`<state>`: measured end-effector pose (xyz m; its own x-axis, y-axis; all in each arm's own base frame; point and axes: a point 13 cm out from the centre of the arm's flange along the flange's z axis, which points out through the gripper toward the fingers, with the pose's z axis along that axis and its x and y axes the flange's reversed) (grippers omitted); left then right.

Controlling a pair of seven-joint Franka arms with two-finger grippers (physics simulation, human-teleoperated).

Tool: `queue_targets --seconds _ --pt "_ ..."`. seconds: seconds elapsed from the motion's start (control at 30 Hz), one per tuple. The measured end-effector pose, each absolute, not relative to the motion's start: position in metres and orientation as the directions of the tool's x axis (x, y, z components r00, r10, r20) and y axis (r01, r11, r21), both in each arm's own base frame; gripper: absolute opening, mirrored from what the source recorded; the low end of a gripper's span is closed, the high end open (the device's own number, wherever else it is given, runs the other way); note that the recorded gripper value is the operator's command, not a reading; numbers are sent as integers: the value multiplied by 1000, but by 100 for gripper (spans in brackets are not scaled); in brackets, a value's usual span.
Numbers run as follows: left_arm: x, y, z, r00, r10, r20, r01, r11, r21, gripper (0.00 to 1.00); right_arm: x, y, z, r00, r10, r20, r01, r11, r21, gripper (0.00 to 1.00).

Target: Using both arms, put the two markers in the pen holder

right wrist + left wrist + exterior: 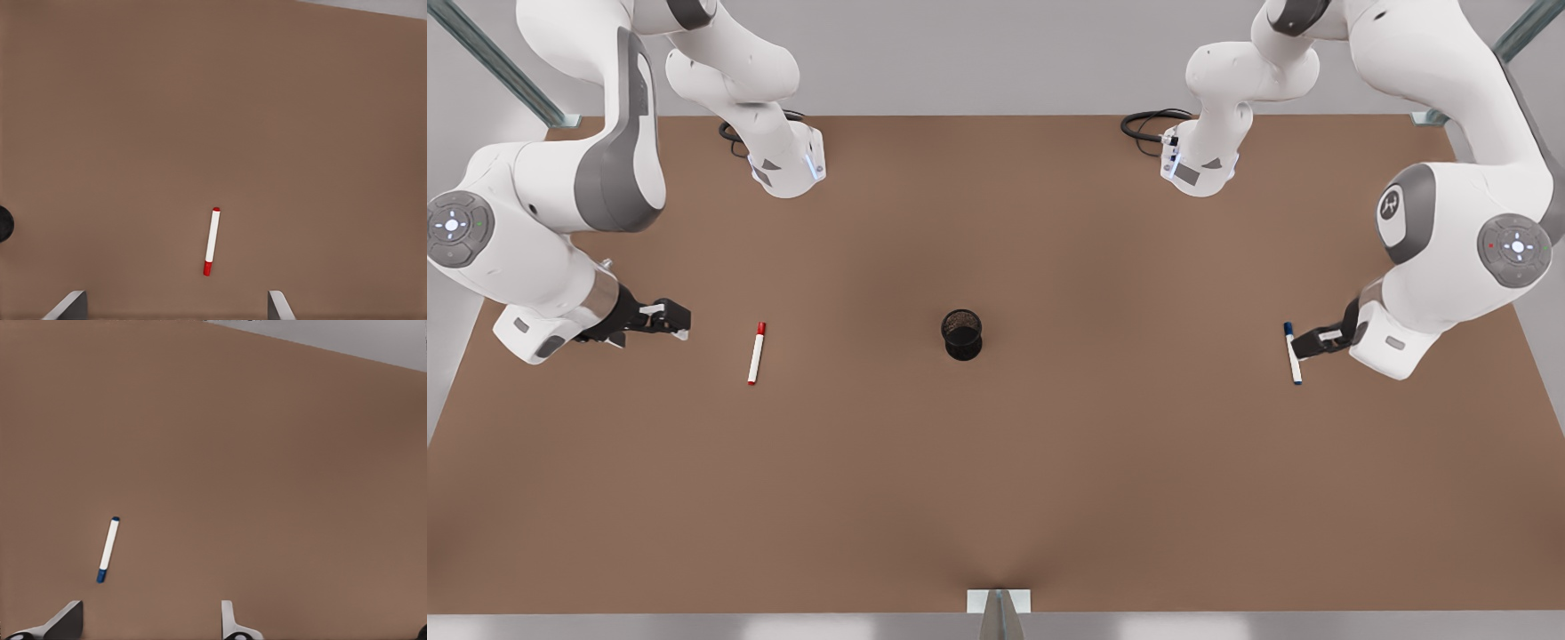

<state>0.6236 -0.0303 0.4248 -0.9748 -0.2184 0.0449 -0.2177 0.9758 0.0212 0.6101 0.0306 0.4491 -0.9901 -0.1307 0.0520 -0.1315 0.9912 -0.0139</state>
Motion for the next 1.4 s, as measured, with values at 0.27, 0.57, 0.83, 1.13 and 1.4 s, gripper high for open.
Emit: queue_targets --seconds 0.27,0.57,0.83,1.13,1.4 --pt "643 1 355 -979 -182 92 -181 983 18 100 632 33 415 -990 -133 41 -134 991 -16 100" --pt "616 65 232 -967 -195 162 -202 979 -28 100 574 41 229 -982 -121 146 -125 992 -15 100" --pt "583 105 173 -975 -147 166 -155 987 -36 100 540 21 152 -993 -59 104 -61 998 -15 100" --pt "553 122 118 -987 -73 141 -79 996 -37 100 528 2 75 -996 3 91 3 1000 -3 100" --pt "544 140 79 -993 -47 113 -50 999 -22 100 524 -6 38 -997 34 69 35 999 6 47"
